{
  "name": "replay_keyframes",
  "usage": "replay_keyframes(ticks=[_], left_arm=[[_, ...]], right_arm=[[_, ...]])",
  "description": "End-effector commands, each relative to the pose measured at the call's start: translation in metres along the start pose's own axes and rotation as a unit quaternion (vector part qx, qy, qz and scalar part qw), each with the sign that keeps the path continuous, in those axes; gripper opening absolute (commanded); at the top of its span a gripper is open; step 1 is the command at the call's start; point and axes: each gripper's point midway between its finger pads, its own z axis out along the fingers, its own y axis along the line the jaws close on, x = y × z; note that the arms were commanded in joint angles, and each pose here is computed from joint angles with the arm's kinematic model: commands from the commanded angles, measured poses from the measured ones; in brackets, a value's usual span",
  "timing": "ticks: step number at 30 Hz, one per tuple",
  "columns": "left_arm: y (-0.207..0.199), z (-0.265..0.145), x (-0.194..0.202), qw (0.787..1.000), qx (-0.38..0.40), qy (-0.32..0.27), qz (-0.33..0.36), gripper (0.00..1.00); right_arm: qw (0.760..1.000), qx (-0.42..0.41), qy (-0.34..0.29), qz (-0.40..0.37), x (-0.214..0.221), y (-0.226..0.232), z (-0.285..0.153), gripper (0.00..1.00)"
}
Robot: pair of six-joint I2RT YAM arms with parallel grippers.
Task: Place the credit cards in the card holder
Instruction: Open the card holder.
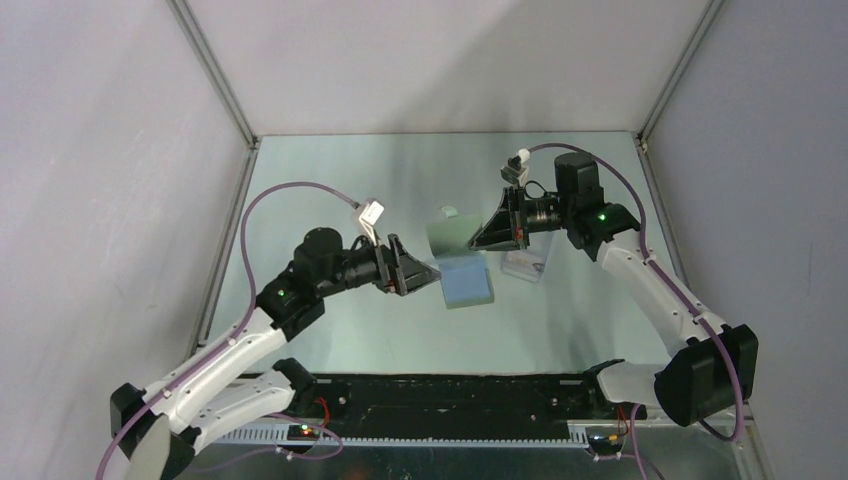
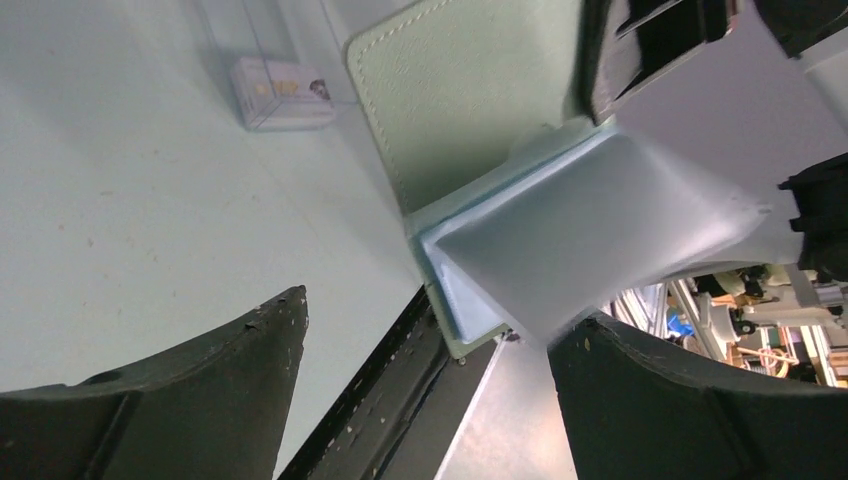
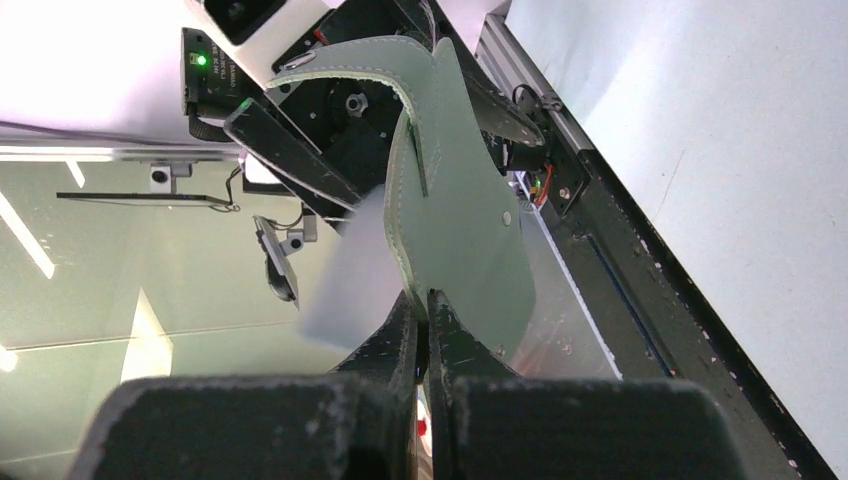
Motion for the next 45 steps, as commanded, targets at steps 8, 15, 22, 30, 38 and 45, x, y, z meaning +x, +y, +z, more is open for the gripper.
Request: replay_keyframes(ticks=[8, 15, 22, 30, 38, 45], left_arm=[[-0.018, 0.009, -0.035, 0.993, 0.060, -0.100, 0.013, 0.90], [-0.021, 0.016, -0.044, 0.988, 0.084, -0.129, 0.016, 0.91], [-0.037, 0.019, -0.049, 0.981, 0.133, -0.138, 0.006, 0.74], [-0.061, 0.008, -0.054, 0.972, 0.189, -0.143, 0.002, 0.01], [-0.063, -0.003, -0.055, 0.968, 0.191, -0.161, -0.007, 0.00], [-0.072, -0.008, -0.054, 0.967, 0.207, -0.152, -0.006, 0.00]], right_arm=[[0.999, -0.030, 0.003, -0.041, 0.003, 0.030, -0.006, 0.00], [0.996, -0.062, 0.028, -0.066, 0.017, 0.051, -0.001, 0.00], [0.994, -0.077, 0.040, -0.073, 0.025, 0.063, 0.001, 0.00], [0.993, -0.089, 0.031, -0.075, 0.018, 0.072, 0.000, 0.00], [0.992, -0.088, -0.013, -0.087, -0.006, 0.072, -0.011, 0.66], [0.993, -0.070, -0.002, -0.091, 0.002, 0.059, -0.008, 0.99]])
